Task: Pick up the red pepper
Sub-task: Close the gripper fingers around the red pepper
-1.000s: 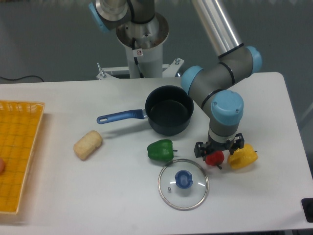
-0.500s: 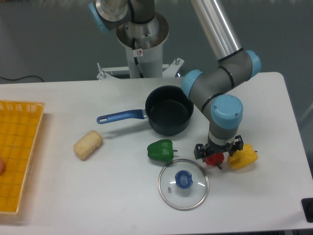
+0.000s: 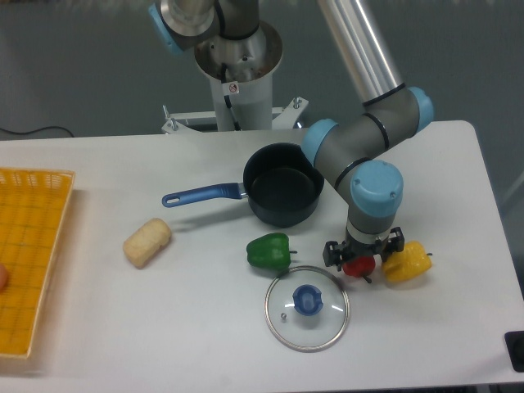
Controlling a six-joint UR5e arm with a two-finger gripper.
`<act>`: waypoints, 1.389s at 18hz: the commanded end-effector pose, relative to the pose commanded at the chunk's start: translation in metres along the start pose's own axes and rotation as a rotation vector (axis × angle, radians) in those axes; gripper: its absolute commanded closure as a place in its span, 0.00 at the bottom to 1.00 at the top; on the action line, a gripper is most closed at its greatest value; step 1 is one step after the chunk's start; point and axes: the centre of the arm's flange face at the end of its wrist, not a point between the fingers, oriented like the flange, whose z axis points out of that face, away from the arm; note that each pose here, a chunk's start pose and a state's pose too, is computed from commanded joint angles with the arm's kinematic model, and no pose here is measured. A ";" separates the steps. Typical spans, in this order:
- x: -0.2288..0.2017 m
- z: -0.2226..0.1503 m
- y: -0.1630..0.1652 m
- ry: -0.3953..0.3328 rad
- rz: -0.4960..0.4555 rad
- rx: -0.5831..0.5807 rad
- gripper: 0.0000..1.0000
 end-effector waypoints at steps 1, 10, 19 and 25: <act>0.000 0.000 0.000 0.000 0.000 0.000 0.00; 0.003 0.004 0.000 0.003 0.009 -0.005 0.00; 0.004 0.011 0.004 -0.005 0.013 -0.023 0.00; 0.002 0.009 0.002 -0.012 0.013 -0.021 0.40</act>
